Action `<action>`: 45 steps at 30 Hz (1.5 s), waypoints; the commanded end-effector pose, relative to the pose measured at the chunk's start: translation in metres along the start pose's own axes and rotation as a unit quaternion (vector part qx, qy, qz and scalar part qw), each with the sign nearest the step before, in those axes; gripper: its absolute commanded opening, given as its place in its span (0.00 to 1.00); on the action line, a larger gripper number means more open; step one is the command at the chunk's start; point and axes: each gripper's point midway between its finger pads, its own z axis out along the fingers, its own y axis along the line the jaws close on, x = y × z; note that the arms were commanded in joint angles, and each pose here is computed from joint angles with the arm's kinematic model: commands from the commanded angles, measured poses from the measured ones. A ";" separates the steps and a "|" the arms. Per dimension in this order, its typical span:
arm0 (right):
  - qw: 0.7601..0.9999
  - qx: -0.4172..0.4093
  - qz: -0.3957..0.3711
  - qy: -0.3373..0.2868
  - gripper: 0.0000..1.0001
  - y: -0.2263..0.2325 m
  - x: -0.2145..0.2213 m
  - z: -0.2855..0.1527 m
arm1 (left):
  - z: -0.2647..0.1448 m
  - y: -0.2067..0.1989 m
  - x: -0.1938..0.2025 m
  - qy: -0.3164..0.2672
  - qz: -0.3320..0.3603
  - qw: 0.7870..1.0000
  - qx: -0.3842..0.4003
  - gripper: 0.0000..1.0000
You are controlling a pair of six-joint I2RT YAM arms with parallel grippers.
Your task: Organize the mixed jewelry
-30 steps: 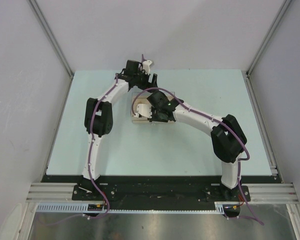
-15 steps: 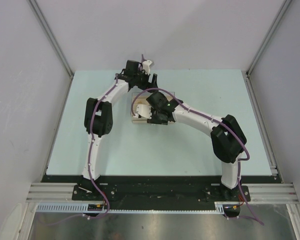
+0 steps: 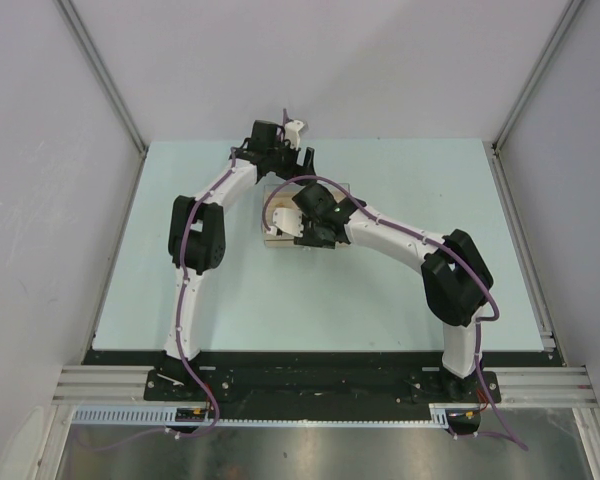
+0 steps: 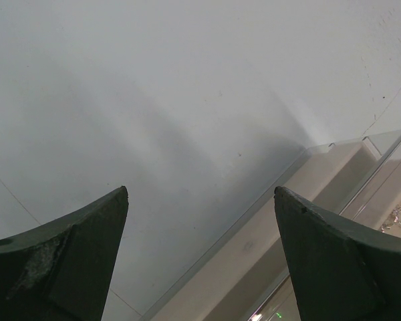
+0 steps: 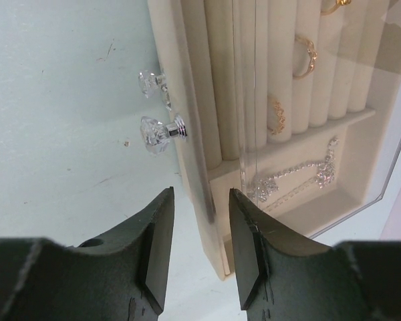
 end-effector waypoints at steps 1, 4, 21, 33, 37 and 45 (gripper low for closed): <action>0.998 0.055 0.017 -0.040 0.43 -0.033 -0.020 -0.026 | 0.000 -0.023 0.046 0.078 0.001 0.997 0.026 0.95; 0.997 0.058 0.018 -0.041 0.43 -0.030 -0.023 -0.031 | 0.000 -0.024 0.045 0.077 0.002 0.997 0.026 0.95; 0.997 0.025 0.035 -0.057 0.46 -0.012 -0.029 -0.051 | -0.003 -0.023 0.042 0.075 0.004 0.997 0.021 0.95; 0.996 -0.043 0.037 -0.067 0.46 0.025 -0.028 -0.047 | -0.004 -0.022 0.037 0.070 0.008 0.997 0.019 0.95; 0.996 -0.049 0.037 -0.059 0.45 0.029 -0.024 -0.040 | -0.005 -0.023 0.036 0.068 0.008 0.998 0.018 0.95; 0.995 -0.064 0.045 -0.062 0.45 0.033 -0.021 -0.022 | -0.004 -0.021 0.036 0.069 0.011 0.997 0.015 0.95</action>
